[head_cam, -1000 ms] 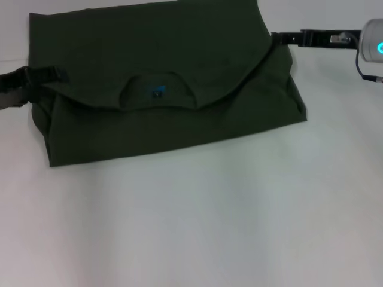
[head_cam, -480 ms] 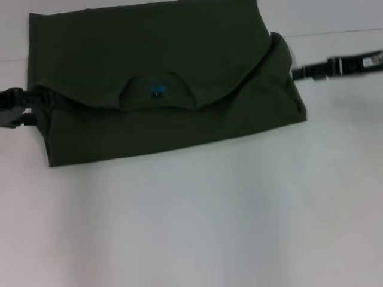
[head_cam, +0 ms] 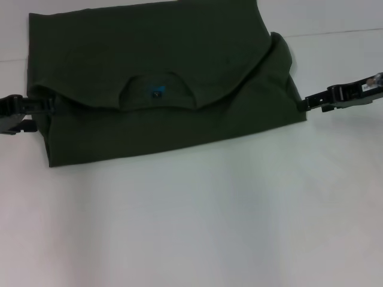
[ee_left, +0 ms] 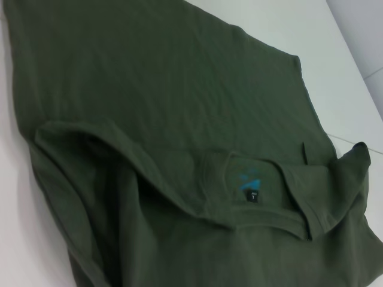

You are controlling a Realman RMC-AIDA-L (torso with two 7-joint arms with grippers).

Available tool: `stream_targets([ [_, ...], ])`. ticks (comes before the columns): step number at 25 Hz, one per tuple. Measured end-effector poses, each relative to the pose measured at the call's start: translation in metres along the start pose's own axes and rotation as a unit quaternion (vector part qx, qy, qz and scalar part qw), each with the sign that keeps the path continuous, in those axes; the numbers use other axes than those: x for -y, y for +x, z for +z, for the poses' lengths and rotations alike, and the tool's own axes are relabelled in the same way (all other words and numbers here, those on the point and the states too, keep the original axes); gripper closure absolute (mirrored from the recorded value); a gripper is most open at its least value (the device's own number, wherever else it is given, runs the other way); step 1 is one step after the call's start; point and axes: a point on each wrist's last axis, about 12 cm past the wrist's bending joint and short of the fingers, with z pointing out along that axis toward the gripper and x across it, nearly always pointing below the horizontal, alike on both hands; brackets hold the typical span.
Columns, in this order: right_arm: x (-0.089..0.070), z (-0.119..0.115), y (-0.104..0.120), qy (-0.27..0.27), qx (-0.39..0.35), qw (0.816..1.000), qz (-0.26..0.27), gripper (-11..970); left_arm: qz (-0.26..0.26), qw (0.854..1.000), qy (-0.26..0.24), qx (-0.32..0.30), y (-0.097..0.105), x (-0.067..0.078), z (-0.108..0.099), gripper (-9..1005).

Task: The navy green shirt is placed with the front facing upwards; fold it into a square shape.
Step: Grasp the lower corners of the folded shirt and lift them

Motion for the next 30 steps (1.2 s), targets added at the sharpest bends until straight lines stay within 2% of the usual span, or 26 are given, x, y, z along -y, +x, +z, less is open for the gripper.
stream_targets([
  [9,-0.012,0.027,-0.008,0.043,0.018,0.999,-0.019,212,-0.004,1.0,0.003,-0.003,0.004,-0.001,0.002,50],
  [17,-0.025,0.049,-0.012,0.063,0.011,0.997,-0.042,213,-0.017,1.0,0.002,0.004,0.011,-0.007,0.0,50],
  [30,-0.023,0.056,-0.01,0.098,-0.001,0.994,-0.044,213,-0.026,1.0,0.007,0.008,0.014,-0.008,0.002,50],
])
